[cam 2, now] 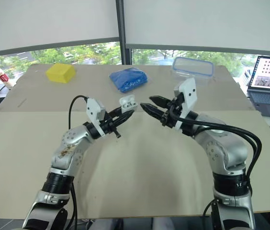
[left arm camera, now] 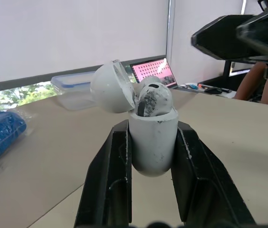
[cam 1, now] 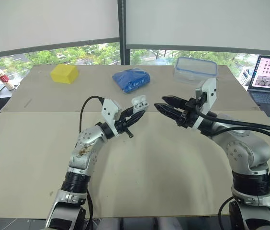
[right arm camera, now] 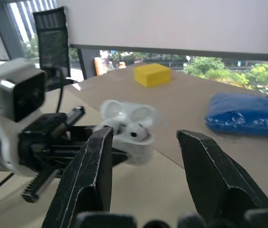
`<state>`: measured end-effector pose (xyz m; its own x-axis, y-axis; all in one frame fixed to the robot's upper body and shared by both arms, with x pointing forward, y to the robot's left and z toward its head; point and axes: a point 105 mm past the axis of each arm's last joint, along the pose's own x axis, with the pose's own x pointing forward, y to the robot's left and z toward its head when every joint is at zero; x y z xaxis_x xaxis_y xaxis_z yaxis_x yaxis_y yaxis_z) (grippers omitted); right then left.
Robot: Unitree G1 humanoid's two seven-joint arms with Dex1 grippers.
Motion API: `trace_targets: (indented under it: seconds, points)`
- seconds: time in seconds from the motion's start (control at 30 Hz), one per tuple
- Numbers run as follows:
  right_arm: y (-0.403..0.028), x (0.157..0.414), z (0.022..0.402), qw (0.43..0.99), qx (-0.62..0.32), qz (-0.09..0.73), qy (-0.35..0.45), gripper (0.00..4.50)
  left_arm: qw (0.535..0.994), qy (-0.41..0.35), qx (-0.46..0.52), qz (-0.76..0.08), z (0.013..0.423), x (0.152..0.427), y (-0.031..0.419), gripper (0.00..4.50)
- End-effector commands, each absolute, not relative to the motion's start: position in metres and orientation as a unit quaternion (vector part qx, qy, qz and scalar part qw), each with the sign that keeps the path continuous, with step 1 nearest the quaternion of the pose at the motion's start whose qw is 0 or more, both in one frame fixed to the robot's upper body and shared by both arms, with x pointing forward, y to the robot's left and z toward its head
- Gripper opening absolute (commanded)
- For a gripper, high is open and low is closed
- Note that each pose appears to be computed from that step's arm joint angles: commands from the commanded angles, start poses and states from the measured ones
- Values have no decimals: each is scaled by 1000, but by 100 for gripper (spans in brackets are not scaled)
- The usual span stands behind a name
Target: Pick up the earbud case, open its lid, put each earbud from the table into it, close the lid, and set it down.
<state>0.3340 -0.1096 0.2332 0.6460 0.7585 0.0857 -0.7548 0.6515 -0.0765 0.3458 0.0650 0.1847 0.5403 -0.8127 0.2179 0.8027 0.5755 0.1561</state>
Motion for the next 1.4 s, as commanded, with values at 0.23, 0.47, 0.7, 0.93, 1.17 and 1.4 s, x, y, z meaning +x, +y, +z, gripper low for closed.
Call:
trace_targets:
  seconds: [0.23,0.47,0.7,0.93,1.17,1.4]
  points:
    - [-104,366,214,924,-44,380,9,1,799,-72,28,-596,178,310,44,61]
    - [-65,332,224,853,-40,520,20,1,802,-60,47,-592,173,315,41,61]
    - [-70,320,212,844,-84,529,46,1,807,-66,45,-585,177,319,42,61]
    - [-79,320,210,856,-92,507,37,1,812,-56,32,-580,177,321,43,61]
    - [-97,311,251,859,-108,489,-108,88,834,120,-94,-530,150,337,51,61]
    - [-112,285,175,812,-218,542,6,326,831,245,-260,-426,122,354,56,61]
